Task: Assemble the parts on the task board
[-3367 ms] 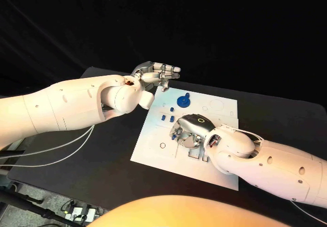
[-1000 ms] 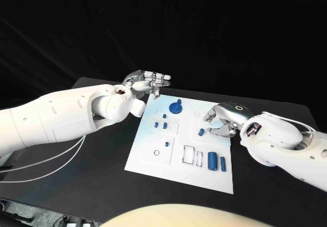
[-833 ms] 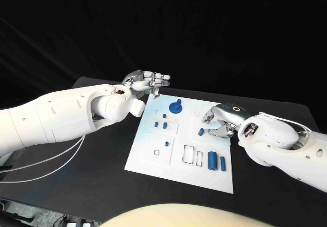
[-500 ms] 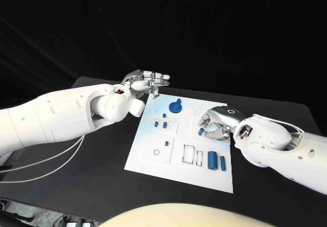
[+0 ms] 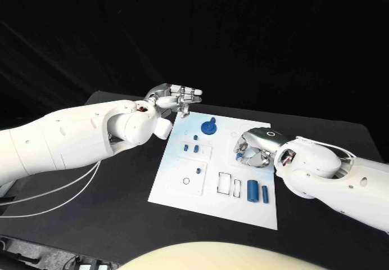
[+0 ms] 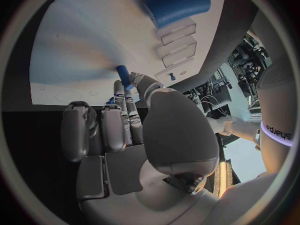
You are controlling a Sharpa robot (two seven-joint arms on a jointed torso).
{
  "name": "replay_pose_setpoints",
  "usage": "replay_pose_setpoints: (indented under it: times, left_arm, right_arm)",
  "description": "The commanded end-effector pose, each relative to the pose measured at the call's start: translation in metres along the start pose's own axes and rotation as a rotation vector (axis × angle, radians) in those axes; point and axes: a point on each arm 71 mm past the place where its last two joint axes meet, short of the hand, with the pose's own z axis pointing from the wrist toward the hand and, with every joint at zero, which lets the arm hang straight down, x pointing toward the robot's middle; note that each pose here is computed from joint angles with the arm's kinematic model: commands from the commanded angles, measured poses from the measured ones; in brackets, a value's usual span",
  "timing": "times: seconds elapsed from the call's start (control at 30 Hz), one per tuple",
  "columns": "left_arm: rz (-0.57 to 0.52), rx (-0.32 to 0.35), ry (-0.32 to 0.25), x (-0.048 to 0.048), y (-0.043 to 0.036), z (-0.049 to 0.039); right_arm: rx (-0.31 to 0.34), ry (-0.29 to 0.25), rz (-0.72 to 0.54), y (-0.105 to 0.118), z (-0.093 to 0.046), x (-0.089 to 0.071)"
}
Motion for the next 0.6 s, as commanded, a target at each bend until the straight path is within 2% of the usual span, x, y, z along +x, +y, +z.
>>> replay_pose_setpoints:
  times: [0.03,0.6]
  left_arm:
    - [-0.007,-0.001,0.014,0.0023,-0.0007,0.0003]
    - [-0.006,-0.008,0.012,0.0012,-0.0003,-0.0004]
  right_arm:
    - [-0.003,0.035,-0.015,0.0006,0.0006,0.0048]
    - [0.022,0.072,-0.035,-0.0028,0.002,0.0105]
